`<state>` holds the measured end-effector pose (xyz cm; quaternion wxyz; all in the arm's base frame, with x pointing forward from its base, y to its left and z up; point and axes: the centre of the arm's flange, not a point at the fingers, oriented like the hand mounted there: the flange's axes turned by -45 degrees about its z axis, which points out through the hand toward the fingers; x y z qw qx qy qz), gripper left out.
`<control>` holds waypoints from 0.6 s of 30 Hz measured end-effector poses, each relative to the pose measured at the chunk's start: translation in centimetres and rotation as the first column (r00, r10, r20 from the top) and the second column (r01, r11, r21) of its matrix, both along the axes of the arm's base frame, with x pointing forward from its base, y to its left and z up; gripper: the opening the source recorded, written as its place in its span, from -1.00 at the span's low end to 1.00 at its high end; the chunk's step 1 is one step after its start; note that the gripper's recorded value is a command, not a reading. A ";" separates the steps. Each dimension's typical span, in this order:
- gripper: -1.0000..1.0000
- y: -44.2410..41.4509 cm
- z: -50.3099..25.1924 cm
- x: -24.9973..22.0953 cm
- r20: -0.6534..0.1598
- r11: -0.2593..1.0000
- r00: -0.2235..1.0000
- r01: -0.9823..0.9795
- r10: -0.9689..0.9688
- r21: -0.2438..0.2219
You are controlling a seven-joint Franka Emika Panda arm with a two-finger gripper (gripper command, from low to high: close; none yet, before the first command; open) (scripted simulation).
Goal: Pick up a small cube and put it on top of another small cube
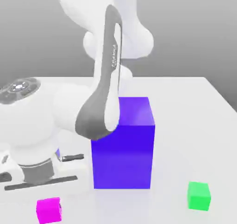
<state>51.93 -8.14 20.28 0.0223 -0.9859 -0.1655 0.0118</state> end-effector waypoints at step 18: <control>1.00 29.2 -1.8 -9.0 0.030 0.758 0.757 -0.652 0.653 -0.039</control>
